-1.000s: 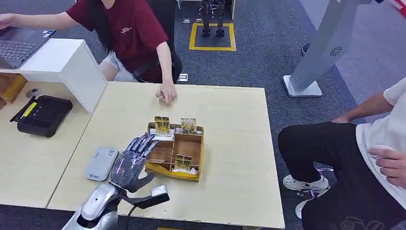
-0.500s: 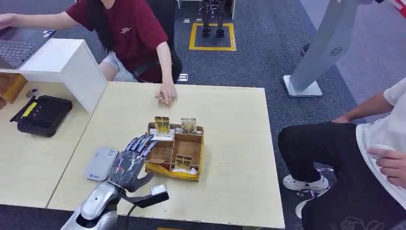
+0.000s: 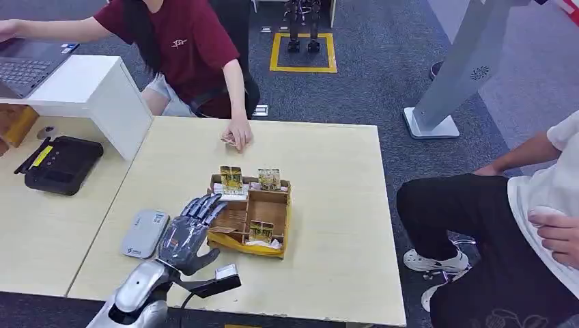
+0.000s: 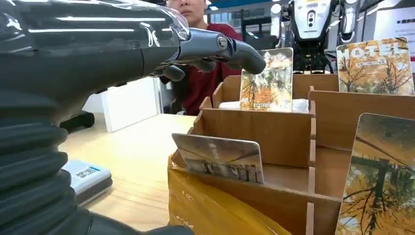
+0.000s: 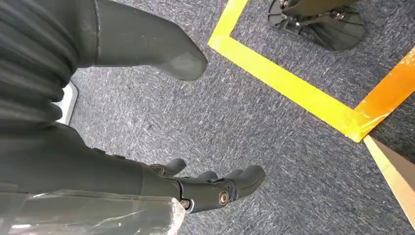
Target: Pass the card to the sensor for recognition and then transmit it.
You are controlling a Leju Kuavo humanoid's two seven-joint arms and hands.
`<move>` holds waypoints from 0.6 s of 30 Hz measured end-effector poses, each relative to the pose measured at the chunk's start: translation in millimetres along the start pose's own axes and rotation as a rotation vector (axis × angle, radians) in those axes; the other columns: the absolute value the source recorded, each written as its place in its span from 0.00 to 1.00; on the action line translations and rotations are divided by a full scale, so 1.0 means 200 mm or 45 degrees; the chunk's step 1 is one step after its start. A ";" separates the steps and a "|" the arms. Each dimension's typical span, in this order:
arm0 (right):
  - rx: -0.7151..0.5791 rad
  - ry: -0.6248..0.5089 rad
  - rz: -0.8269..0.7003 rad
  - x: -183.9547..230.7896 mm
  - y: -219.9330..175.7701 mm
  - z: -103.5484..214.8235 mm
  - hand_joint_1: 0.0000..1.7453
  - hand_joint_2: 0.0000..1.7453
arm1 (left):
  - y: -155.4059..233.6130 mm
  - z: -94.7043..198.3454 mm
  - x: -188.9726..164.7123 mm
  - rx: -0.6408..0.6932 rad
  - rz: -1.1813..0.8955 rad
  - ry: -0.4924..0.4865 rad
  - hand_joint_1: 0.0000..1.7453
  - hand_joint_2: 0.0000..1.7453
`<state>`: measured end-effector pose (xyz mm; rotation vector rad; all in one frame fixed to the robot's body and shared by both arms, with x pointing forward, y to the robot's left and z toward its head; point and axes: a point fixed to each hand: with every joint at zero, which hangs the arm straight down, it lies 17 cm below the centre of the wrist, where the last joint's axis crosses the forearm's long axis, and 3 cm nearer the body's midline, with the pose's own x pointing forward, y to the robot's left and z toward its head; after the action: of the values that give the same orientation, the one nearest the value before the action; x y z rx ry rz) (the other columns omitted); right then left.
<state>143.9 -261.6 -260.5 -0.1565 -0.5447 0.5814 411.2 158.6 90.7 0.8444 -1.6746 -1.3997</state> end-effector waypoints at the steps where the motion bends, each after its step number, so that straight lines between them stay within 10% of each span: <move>1: 0.000 0.000 0.000 0.00 0.00 0.00 0.00 1.00 | 0.00 0.00 0.00 0.000 0.003 0.000 0.00 1.00; 18: 0.001 0.002 0.003 0.00 0.00 0.00 0.00 1.00 | -0.01 0.00 -0.02 -0.008 0.000 0.025 0.00 1.00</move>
<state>143.5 -261.6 -260.6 -0.1568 -0.5430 0.5836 412.7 162.6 89.0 0.8520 -1.6547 -1.3918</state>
